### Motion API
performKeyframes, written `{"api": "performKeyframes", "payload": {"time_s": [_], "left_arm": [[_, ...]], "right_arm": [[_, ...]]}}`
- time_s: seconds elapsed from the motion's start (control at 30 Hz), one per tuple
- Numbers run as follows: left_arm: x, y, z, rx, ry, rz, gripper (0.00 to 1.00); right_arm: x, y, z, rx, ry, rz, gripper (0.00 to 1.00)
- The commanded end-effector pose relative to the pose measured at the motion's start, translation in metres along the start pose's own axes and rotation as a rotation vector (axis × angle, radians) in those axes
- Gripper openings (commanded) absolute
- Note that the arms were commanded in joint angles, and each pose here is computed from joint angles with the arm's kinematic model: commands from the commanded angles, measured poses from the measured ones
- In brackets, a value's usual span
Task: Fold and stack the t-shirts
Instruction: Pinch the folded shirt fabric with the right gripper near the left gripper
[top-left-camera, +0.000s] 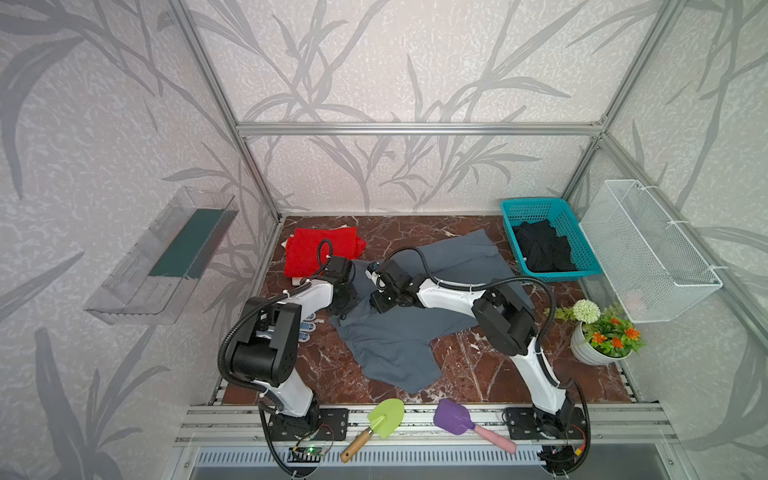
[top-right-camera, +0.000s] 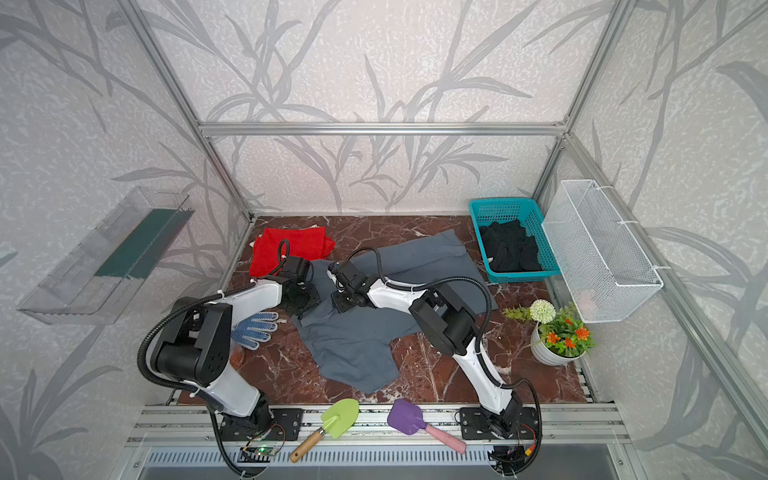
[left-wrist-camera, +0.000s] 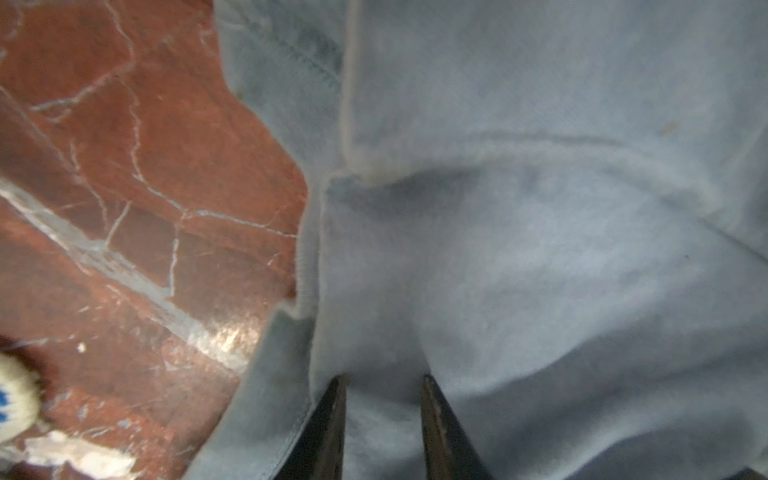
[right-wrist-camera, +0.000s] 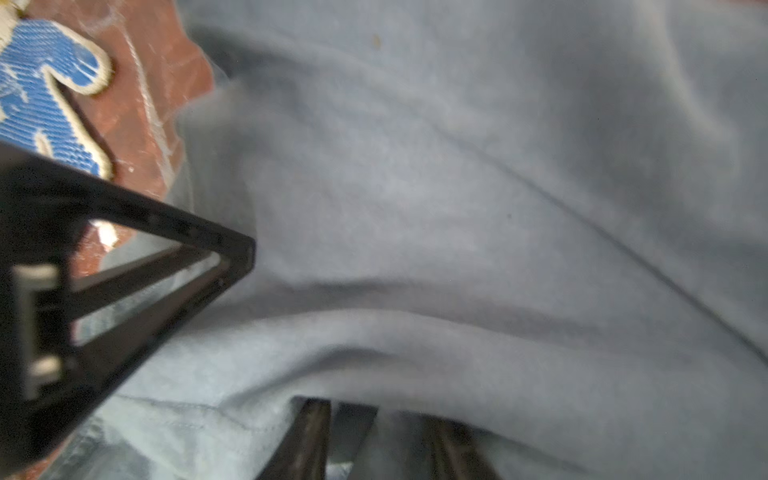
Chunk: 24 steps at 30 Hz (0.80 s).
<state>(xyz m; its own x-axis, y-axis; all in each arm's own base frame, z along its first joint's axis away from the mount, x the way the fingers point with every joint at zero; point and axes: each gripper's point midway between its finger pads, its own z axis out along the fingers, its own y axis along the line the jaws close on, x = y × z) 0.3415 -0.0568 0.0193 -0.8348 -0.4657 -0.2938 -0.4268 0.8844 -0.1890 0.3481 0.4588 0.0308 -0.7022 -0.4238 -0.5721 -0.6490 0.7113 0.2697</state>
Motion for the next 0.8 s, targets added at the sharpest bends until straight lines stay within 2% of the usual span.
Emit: {"api": "performKeyframes", "payload": {"time_s": [0.0,0.1,0.2,0.53,0.6,0.77], "left_arm": [[0.027,0.018,0.015,-0.049,0.098,0.003,0.32],[0.027,0.018,0.015,-0.049,0.099,0.001,0.32],[0.027,0.017,0.015,-0.047,0.1,0.001,0.32],[0.029,0.018,0.016,-0.049,0.107,0.004,0.32],[0.029,0.018,0.016,-0.05,0.107,0.004,0.32],[0.03,0.018,0.017,-0.049,0.111,0.001,0.32]], "right_arm": [[0.0,-0.002,0.001,0.023,0.008,-0.013,0.47],[0.002,-0.008,-0.001,0.058,0.01,-0.021,0.55],[0.003,-0.016,-0.003,0.106,0.011,-0.028,0.56],[0.005,-0.034,-0.009,0.212,0.011,-0.034,0.46],[0.005,-0.038,-0.011,0.233,0.011,-0.034,0.42],[0.001,-0.039,-0.016,0.246,-0.001,-0.03,0.23]]}}
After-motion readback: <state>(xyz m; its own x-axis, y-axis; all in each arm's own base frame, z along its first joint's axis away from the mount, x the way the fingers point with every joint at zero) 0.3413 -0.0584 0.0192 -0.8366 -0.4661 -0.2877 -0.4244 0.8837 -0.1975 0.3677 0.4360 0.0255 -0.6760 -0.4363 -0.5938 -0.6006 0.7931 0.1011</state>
